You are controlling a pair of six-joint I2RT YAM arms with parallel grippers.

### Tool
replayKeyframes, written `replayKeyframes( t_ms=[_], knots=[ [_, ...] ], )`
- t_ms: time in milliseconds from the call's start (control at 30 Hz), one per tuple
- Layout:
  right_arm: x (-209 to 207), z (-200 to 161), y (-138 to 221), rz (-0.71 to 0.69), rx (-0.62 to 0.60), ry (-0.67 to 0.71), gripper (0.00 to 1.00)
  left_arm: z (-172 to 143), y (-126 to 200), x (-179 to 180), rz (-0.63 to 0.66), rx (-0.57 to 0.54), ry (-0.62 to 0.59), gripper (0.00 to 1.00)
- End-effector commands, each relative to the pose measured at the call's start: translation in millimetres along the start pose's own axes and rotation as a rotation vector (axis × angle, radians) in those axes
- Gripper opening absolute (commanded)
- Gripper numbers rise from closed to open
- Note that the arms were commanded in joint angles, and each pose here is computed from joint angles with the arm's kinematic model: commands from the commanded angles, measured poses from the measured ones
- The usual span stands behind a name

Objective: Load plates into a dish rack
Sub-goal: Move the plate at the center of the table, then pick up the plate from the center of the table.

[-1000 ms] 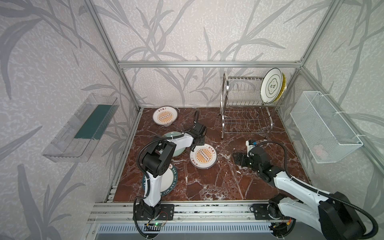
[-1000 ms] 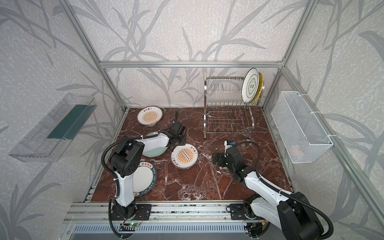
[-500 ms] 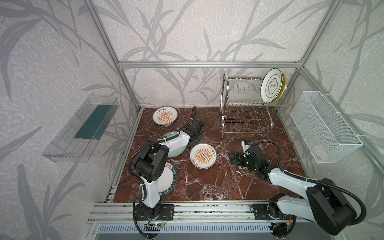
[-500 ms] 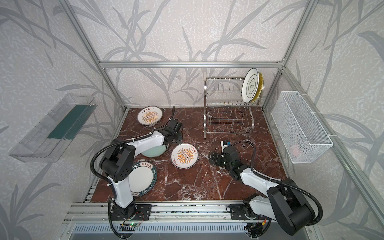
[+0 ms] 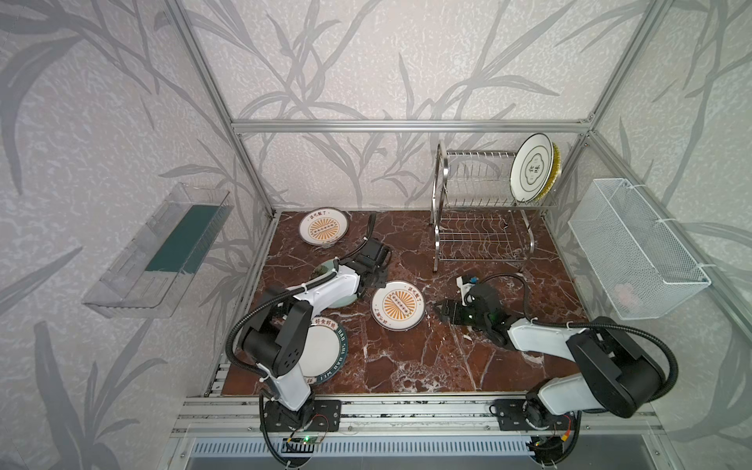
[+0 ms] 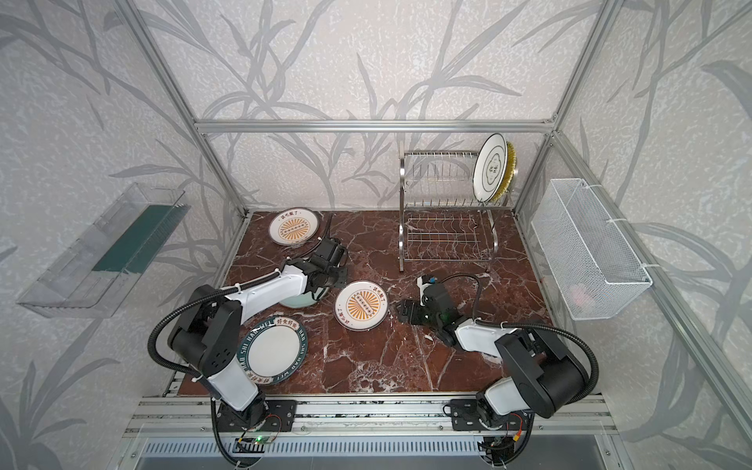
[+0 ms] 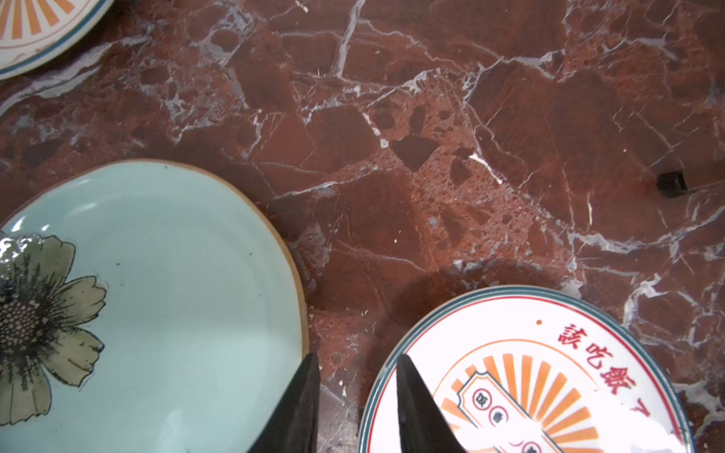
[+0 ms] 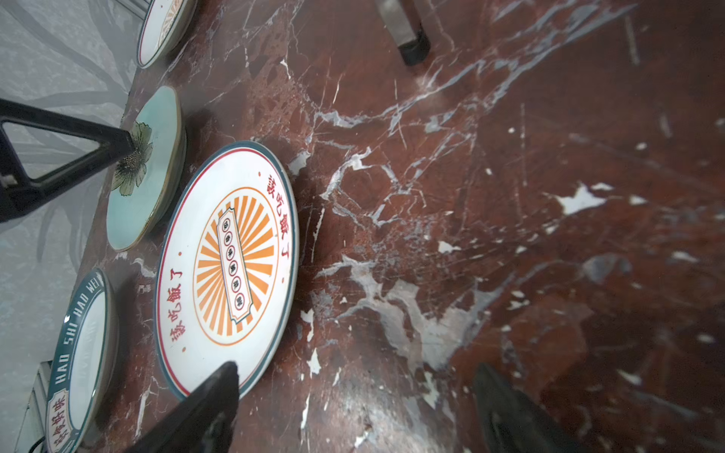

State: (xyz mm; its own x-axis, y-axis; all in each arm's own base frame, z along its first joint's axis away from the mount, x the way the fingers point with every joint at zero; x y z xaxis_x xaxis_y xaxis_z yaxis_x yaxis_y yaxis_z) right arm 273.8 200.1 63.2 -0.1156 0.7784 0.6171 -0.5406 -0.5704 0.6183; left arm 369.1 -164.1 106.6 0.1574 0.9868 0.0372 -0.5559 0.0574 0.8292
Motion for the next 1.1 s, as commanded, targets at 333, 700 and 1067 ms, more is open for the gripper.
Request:
replayKeyframes(
  t_ms=[333, 700, 1067],
  knots=[
    [33, 4, -27, 0.137, 0.022, -0.041, 0.79, -19, 27, 18, -0.074, -0.041, 0.084, 0.32],
    [41, -1, -46, 0.254, 0.055, -0.124, 0.64, -27, 27, 15, -0.158, -0.031, 0.107, 0.32],
    [28, -8, -61, 0.288, 0.079, -0.231, 0.52, -28, 31, 17, -0.160, -0.036, 0.105, 0.32]
  ],
)
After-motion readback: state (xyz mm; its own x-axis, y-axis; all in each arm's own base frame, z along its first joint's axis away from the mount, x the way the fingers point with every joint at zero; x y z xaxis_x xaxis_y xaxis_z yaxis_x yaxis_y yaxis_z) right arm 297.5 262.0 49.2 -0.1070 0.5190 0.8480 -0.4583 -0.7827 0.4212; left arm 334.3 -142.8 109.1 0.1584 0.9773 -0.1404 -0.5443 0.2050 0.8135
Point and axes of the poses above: each gripper's point midway between its finger pads, its own y axis back along the fingers, its own x axis along the line the jaws close on, z = x × y, the point moved 3 cm from there along y, back along the fingers, and after that the axes turned 5 degrees about -y, right-handed, at the moved point
